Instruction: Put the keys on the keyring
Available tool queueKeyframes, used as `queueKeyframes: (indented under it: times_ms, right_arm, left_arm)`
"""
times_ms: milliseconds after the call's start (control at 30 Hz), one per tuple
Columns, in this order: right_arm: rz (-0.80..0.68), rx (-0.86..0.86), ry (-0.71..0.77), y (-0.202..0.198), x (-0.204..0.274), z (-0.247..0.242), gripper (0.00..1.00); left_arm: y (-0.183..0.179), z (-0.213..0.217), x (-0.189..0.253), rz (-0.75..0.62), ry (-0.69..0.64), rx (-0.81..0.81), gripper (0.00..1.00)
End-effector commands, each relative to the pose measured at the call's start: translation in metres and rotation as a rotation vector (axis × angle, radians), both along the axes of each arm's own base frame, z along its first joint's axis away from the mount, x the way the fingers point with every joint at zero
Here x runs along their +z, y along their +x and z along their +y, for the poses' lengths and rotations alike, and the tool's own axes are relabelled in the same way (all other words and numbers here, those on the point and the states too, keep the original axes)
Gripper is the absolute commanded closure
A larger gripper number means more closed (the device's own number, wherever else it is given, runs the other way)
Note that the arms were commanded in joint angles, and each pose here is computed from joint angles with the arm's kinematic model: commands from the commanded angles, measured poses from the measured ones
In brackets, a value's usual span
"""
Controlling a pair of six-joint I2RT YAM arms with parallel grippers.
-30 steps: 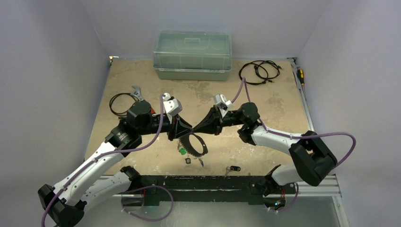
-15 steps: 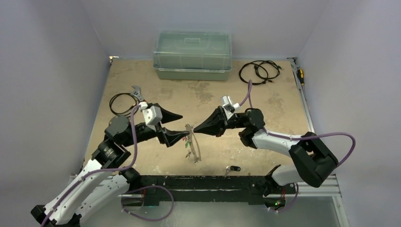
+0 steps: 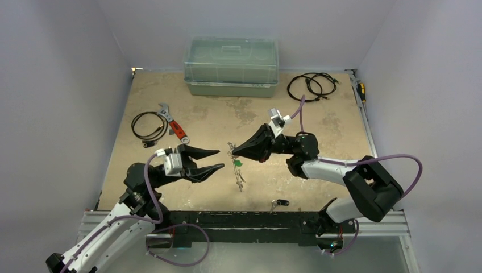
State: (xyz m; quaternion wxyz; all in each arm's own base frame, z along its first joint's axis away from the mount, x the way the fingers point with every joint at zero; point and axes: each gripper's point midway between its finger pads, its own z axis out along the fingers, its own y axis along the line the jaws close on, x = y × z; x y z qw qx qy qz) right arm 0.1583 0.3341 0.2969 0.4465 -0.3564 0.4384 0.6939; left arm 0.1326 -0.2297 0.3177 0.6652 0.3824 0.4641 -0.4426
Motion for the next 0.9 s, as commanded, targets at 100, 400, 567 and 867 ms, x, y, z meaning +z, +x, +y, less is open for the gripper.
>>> queueKeyframes:
  times_ms: [100,400,567,867]
  right_arm:
    - [-0.24,-0.006,0.293,-0.026,0.079,-0.025,1.0]
    - [-0.253,0.007,0.294,-0.029,0.081,-0.026,1.0]
    - [-0.262,0.016,0.292,-0.031,0.082,-0.025,1.0]
    - [-0.269,0.045,0.274,-0.034,0.078,-0.021,1.0]
  left_arm:
    - [-0.014,0.008,0.015,-0.231,-0.066,-0.003,0.6]
    - [0.006,-0.003,0.008,-0.173,-0.038,0.012,0.64]
    - [0.013,-0.008,0.006,-0.146,-0.039,0.016,0.65]
    - [0.018,-0.012,0.006,-0.131,-0.044,0.012,0.72]
